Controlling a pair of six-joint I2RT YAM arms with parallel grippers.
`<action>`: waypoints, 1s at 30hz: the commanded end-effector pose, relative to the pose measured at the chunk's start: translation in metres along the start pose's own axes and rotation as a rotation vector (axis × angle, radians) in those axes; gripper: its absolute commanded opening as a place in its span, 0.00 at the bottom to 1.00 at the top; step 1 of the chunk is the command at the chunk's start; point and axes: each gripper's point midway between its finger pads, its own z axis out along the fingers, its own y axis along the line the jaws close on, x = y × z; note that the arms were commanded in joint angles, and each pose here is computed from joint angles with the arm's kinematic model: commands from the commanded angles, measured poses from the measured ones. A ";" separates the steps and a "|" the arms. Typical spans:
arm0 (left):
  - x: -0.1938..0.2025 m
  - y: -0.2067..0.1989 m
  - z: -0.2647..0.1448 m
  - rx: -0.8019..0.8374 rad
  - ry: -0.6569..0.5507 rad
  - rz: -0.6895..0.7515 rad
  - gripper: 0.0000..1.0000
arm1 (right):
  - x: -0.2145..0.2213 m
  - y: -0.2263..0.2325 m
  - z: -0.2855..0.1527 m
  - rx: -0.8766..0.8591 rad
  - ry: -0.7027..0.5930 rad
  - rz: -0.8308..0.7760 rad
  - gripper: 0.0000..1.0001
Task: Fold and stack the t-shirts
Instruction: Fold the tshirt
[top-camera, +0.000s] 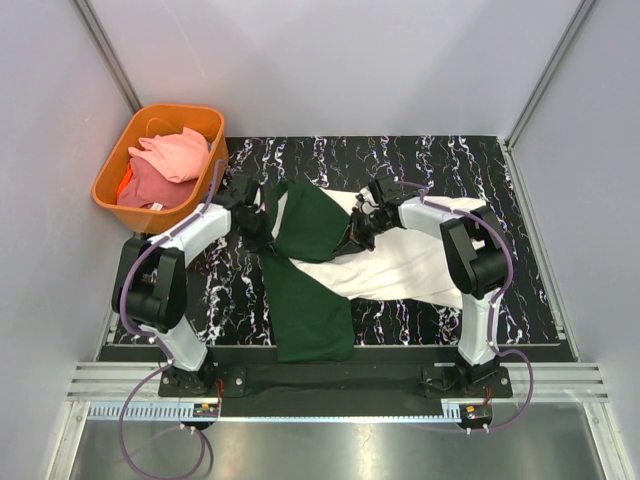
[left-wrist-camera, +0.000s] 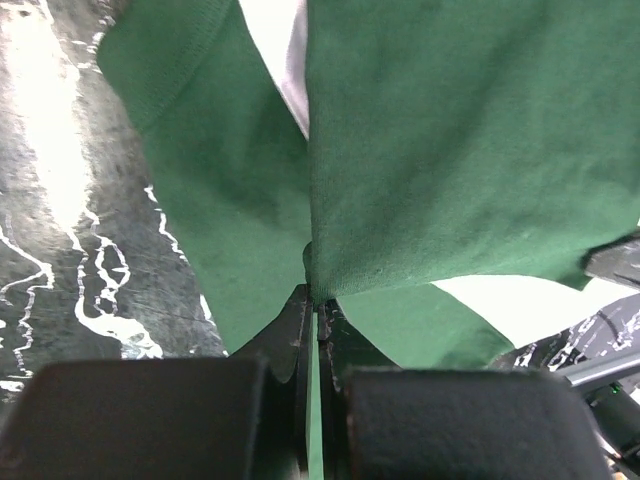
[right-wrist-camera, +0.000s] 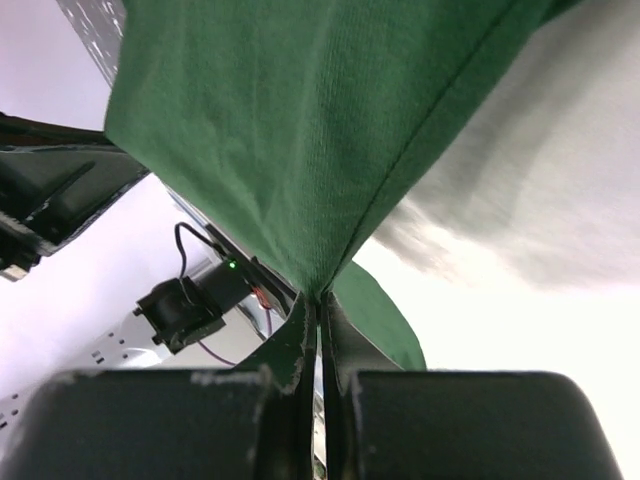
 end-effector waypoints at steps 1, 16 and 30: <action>0.003 -0.019 -0.013 0.064 -0.023 0.008 0.00 | 0.004 0.004 -0.015 -0.013 0.014 -0.045 0.00; 0.043 -0.037 -0.016 0.089 0.024 0.053 0.07 | 0.008 -0.025 -0.039 0.054 0.020 -0.077 0.01; -0.115 -0.044 -0.040 0.036 -0.239 0.028 0.60 | -0.004 -0.019 -0.084 0.142 -0.081 -0.130 0.54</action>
